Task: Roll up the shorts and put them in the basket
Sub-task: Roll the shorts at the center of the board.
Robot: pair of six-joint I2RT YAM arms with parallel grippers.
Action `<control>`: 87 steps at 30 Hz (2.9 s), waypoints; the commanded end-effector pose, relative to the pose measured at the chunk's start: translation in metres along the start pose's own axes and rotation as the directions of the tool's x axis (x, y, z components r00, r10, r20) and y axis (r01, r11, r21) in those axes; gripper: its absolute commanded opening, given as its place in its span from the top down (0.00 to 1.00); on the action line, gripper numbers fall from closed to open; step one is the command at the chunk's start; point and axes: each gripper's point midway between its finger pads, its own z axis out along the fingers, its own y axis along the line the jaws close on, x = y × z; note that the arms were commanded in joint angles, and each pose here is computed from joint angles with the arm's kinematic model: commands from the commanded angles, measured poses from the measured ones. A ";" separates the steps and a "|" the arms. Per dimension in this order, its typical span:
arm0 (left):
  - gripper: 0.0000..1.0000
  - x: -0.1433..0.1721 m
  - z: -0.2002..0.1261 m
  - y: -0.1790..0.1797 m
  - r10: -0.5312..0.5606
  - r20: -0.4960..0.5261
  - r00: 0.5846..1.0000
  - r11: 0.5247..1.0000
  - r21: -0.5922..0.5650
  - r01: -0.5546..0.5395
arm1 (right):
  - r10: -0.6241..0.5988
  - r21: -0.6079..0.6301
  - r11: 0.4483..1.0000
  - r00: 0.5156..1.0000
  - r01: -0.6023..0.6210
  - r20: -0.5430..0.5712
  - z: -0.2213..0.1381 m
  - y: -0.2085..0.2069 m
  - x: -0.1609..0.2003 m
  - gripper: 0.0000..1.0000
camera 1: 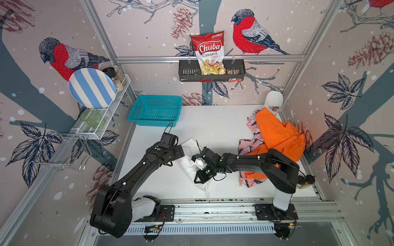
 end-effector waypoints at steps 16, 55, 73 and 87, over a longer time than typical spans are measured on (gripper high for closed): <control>0.71 0.006 0.074 0.019 0.030 -0.096 0.995 0.991 -0.126 -0.042 | 0.169 -0.038 0.985 0.985 -0.168 0.037 -0.019 -0.051 -0.001 0.68; 0.59 0.004 0.071 0.013 0.094 -0.122 0.988 0.989 -0.102 -0.107 | -0.362 0.781 0.436 0.882 0.447 -0.303 -0.008 -0.055 0.013 0.78; 0.21 -0.022 -0.012 -0.008 0.027 0.029 0.999 1.000 -0.008 -0.027 | -0.018 -0.173 0.985 0.999 0.010 -0.047 0.000 0.036 0.014 0.85; 0.26 -0.011 0.051 -0.019 0.046 -0.046 0.998 0.999 -0.018 -0.047 | 0.205 -0.269 0.943 0.979 -0.198 -0.001 -0.017 -0.019 0.016 0.72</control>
